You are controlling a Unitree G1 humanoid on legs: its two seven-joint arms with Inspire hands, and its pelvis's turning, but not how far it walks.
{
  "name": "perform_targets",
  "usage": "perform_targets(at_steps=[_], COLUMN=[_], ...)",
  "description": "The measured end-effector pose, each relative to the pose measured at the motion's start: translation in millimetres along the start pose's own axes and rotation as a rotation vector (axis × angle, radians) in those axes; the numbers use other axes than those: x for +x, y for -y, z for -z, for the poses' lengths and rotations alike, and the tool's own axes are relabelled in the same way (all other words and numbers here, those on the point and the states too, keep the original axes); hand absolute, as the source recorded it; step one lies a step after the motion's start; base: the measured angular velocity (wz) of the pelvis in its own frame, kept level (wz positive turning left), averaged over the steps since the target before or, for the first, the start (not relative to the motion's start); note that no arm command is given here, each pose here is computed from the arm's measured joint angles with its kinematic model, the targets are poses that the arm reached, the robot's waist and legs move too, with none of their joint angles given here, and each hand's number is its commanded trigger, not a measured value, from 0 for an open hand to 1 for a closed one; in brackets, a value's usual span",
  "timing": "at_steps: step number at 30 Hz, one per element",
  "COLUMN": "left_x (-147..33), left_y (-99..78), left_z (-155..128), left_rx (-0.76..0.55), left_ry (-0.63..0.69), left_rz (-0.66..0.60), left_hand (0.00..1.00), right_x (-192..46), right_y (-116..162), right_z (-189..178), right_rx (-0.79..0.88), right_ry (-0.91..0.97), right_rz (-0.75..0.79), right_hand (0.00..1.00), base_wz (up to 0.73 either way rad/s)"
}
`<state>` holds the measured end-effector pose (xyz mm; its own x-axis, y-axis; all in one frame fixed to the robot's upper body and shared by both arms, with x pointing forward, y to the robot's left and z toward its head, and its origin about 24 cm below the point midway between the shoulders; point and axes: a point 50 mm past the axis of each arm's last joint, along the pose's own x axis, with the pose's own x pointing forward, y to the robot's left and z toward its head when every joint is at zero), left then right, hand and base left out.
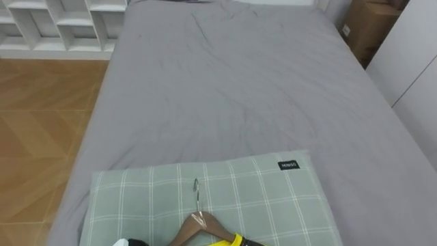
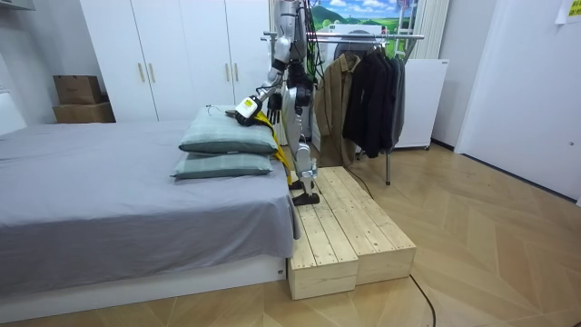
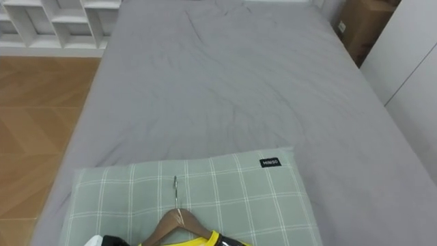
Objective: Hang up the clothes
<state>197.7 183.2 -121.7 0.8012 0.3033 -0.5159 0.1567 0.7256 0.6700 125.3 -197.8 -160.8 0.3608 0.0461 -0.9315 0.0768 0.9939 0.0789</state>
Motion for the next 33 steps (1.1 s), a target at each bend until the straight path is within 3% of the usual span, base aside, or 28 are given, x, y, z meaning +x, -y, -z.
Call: perform_targets(at_steps=[33], left_x=[-1.8], left_y=[-5.9], left_z=[-2.5], left_rx=[-0.104], left_ry=[0.022], left_rz=[-0.04], left_hand=[1.0], right_x=[-0.6], right_y=[2.8], right_z=[-1.3], right_rx=[0.039], right_ry=[0.024], right_rz=[0.008], right_hand=[0.0], base_wz=[0.0])
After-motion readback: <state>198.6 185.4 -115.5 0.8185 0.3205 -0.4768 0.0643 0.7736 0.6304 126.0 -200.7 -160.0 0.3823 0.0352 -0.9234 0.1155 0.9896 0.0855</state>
